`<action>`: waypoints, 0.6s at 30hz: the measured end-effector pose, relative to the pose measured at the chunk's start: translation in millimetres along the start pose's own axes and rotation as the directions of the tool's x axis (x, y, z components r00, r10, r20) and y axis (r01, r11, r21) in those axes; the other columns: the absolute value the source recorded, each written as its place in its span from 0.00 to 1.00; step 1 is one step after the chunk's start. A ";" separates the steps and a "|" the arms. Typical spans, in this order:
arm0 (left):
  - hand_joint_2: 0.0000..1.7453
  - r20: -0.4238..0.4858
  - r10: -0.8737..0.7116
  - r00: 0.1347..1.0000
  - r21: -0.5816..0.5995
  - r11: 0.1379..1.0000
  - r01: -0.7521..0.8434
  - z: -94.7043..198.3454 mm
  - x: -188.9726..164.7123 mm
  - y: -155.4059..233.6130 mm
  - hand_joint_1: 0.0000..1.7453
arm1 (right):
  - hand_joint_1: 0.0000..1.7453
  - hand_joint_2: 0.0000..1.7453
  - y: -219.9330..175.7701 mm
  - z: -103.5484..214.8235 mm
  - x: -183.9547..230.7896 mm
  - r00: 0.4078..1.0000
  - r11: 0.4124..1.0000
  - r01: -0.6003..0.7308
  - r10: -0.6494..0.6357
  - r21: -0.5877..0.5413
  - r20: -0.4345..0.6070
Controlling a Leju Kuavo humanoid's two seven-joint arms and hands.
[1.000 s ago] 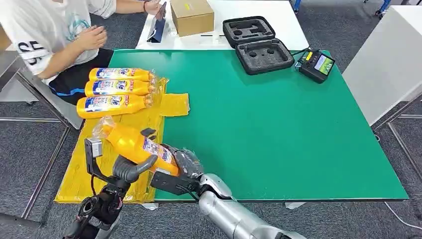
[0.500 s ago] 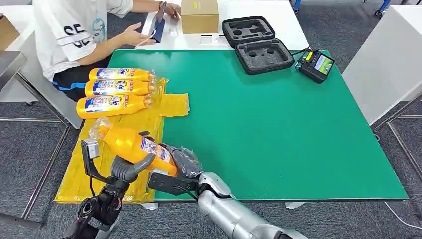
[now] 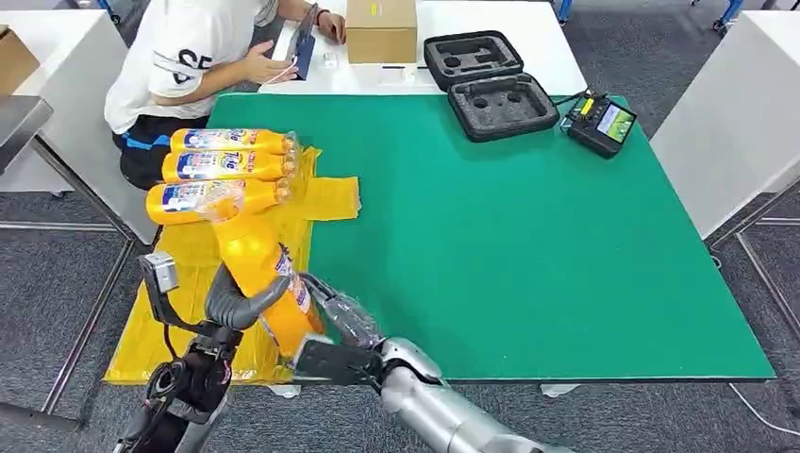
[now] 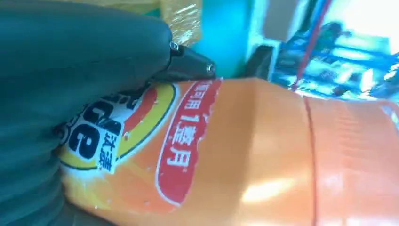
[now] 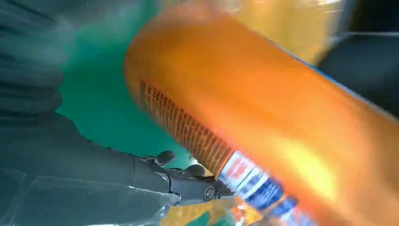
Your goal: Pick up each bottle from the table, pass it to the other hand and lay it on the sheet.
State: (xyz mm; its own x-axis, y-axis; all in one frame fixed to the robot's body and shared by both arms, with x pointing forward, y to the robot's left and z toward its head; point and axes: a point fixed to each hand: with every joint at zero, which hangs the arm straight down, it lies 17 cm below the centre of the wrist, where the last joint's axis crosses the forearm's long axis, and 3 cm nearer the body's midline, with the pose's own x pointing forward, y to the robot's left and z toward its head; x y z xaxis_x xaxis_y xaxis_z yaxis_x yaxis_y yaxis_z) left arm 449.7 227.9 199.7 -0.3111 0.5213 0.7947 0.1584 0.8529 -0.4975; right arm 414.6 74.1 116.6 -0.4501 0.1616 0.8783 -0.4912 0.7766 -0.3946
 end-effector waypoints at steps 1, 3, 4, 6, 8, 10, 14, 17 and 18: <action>1.00 0.013 -0.014 1.000 0.004 1.000 0.014 -1.2 2.4 0.5 1.00 | 0.00 0.00 -5.5 -0.1 5.3 0.999 0.999 0.034 -0.034 -0.019 0.018; 1.00 0.054 -0.065 0.996 0.019 0.998 0.064 -4.3 10.3 4.3 1.00 | 0.00 0.00 -19.9 -1.4 21.3 0.993 0.993 0.100 -0.095 -0.058 0.074; 1.00 0.071 -0.100 0.992 0.041 0.994 0.097 -6.9 14.7 10.1 1.00 | 0.00 0.00 -26.8 -2.2 34.9 0.985 0.989 0.128 -0.118 -0.072 0.123; 1.00 0.096 -0.142 0.985 0.072 0.988 0.135 -9.2 21.6 19.6 1.00 | 0.00 0.00 -38.0 -4.9 57.4 0.971 0.980 0.166 -0.144 -0.107 0.189; 1.00 0.119 -0.169 0.978 0.085 0.983 0.160 -12.8 28.6 22.9 1.00 | 0.00 0.00 -49.7 -6.0 70.5 0.962 0.973 0.186 -0.151 -0.137 0.229; 1.00 0.139 -0.208 0.968 0.113 0.975 0.193 -13.4 34.3 29.8 1.00 | 0.00 0.00 -63.2 -4.9 83.4 0.950 0.960 0.215 -0.163 -0.178 0.268; 1.00 0.177 -0.293 0.940 0.173 0.949 0.264 -11.8 47.2 45.5 1.00 | 0.00 0.00 -87.6 1.6 110.3 0.927 0.934 0.247 -0.150 -0.257 0.344; 1.00 0.229 -0.512 0.828 0.247 0.853 0.459 -6.3 66.0 57.7 1.00 | 0.00 0.00 -122.9 14.1 137.9 0.909 0.881 0.262 -0.088 -0.394 0.408; 1.00 0.241 -0.581 0.778 0.266 0.810 0.523 -5.4 72.2 60.7 1.00 | 0.00 0.00 -133.5 18.0 146.8 0.904 0.861 0.263 -0.062 -0.435 0.424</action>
State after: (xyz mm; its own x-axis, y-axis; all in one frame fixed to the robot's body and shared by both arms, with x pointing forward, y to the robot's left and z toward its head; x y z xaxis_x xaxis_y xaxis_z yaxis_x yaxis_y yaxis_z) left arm 441.9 317.4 228.8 -0.5597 -0.0971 0.8230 -0.2837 0.9556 -0.0802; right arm 400.7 -16.8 293.3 -0.6923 -0.1604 0.7035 -0.2169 0.9762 0.0092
